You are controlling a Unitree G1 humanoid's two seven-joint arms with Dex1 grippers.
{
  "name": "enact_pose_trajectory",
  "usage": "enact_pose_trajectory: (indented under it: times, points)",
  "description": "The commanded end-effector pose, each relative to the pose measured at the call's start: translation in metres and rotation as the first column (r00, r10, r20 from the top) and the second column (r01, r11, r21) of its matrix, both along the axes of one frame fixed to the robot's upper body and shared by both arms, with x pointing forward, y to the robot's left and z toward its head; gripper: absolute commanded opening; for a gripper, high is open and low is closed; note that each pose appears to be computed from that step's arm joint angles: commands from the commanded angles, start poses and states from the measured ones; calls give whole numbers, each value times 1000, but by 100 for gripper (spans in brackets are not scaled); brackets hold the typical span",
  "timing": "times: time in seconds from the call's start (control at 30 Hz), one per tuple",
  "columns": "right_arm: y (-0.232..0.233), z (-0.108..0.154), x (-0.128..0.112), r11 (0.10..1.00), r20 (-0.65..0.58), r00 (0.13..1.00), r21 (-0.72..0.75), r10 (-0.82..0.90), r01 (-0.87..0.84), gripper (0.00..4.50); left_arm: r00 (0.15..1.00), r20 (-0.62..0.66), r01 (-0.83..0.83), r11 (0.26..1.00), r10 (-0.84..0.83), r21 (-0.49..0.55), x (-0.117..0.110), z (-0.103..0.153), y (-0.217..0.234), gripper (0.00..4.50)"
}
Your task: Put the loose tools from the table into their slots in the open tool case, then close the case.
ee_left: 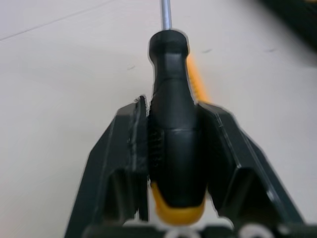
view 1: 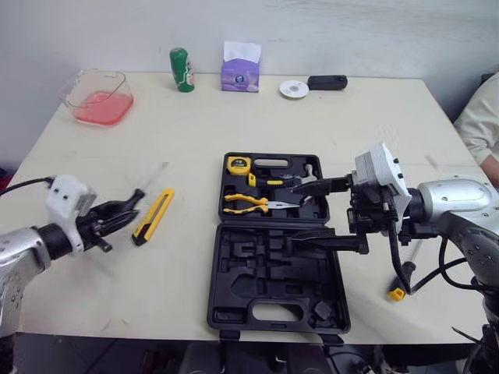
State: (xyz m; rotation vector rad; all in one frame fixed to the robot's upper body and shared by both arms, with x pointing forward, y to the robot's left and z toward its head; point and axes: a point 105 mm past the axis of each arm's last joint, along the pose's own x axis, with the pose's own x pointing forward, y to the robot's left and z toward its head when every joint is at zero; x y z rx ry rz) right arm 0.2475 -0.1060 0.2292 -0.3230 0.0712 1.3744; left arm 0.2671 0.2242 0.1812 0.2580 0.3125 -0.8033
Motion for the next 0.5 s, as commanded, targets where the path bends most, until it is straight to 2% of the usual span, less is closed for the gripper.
enact_pose_trajectory:
  times: [0.03,0.13,0.23,0.3,0.4,0.5]
  points:
    - [5,-3,-9,1000,15,1000,13,1,-1,450,932,-80,358,931,-353,65,-20,4,-52,106]
    - [6,-5,-13,1000,7,1000,18,-5,4,450,920,-104,389,916,-379,100,-12,6,-55,106]
    - [1,-22,-23,999,-34,998,-3,-53,53,450,899,-124,437,883,-421,170,24,4,-87,106]
    - [-4,-31,-29,995,-50,994,-13,-98,97,450,880,-152,473,857,-450,205,39,-1,-112,106]
    - [-10,-39,-33,988,-62,986,-27,-155,154,450,833,-204,552,803,-515,225,42,-7,-130,106]
    - [-25,-62,-30,968,-93,965,-87,-245,237,450,799,-237,598,773,-553,212,46,-6,-144,106]
